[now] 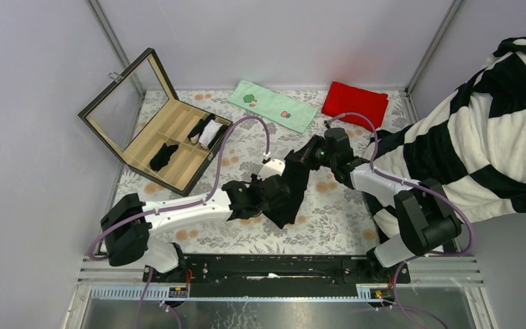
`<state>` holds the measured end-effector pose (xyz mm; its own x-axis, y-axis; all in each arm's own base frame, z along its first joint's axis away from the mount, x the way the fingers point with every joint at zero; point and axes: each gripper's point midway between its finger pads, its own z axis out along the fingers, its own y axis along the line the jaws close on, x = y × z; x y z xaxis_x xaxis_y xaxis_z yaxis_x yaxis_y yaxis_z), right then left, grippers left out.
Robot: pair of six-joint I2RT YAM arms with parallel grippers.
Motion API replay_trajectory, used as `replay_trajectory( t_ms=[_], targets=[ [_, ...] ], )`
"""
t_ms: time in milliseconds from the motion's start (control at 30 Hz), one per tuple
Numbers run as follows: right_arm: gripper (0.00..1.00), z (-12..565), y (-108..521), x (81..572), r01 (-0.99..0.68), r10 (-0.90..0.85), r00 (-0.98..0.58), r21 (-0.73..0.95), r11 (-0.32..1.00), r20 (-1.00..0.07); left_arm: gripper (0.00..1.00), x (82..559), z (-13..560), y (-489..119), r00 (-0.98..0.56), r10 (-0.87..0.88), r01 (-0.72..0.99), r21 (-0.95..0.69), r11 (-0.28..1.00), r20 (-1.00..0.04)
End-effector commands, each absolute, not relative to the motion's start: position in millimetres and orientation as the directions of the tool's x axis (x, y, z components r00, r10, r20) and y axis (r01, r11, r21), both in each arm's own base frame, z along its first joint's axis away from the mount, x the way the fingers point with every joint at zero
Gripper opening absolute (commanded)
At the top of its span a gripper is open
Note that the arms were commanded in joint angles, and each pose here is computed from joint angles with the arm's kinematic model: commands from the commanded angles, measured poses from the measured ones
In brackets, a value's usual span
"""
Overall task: Roll the underwear
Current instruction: Fold the underwear at the center of the board.
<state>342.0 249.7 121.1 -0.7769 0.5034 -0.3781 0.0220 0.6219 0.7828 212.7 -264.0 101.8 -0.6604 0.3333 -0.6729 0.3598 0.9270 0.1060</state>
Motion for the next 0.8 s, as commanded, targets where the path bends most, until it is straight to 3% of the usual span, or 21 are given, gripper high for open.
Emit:
replay_trajectory(
  t_ms=[0, 300, 767],
  targets=[
    [0.0, 120.6, 246.1, 353.7, -0.055, 0.475, -0.769, 0.785, 0.617, -0.427, 0.0, 215.0, 98.6, -258.8, -0.658, 0.373, 0.363, 0.158, 0.918, -0.654],
    [0.0, 104.5, 250.5, 351.2, -0.092, 0.43, -0.818, 0.825, 0.557, -0.382, 0.0, 213.0, 89.8, -267.1, -0.678, 0.39, 0.384, 0.152, 0.911, -0.623],
    [0.0, 69.1, 217.0, 340.6, -0.054, 0.364, -0.814, 0.684, 0.728, -0.452, 0.0, 203.0, 75.1, -298.1, -0.688, 0.42, 0.432, 0.131, 0.892, -0.591]
  ],
)
